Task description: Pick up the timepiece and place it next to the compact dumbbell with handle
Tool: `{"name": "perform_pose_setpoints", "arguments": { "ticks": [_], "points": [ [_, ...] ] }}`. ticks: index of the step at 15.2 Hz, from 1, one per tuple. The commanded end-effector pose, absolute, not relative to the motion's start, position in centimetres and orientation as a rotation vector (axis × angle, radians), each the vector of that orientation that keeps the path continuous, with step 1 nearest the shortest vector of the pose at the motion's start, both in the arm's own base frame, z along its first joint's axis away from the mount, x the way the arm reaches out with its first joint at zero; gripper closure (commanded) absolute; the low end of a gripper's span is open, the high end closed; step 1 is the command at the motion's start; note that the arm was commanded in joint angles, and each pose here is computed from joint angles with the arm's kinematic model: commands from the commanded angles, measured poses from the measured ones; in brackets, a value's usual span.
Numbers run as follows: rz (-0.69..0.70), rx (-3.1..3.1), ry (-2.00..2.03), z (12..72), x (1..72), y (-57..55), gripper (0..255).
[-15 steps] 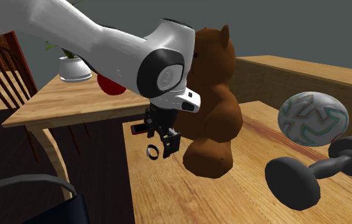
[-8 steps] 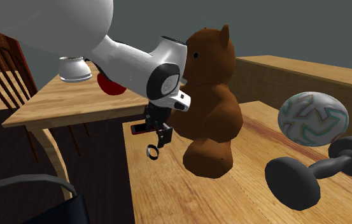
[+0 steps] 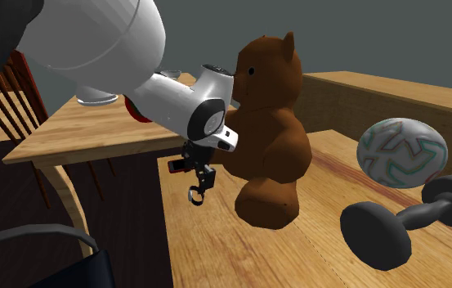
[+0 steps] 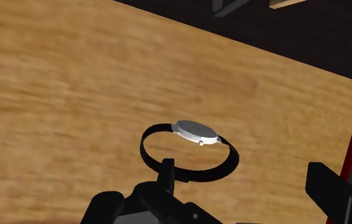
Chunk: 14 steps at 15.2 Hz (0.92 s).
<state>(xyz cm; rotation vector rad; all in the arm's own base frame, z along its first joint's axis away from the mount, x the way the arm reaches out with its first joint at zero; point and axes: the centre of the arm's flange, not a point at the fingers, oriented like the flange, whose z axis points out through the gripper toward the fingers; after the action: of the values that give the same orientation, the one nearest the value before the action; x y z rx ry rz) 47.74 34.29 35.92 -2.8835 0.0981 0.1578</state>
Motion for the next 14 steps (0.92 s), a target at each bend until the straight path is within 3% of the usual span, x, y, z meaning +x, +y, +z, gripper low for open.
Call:
{"name": "perform_pose_setpoints", "arguments": {
  "ticks": [1,9,10,14],
  "points": [
    [0.157,-2.883,0.098,34.56,47.64,34.66,0],
    [0.157,-2.883,0.098,34.56,47.64,34.66,0],
    [0.157,-2.883,0.098,34.56,47.64,34.66,255],
    [0.157,-2.883,0.098,34.56,47.65,34.66,255]
  ]
}}
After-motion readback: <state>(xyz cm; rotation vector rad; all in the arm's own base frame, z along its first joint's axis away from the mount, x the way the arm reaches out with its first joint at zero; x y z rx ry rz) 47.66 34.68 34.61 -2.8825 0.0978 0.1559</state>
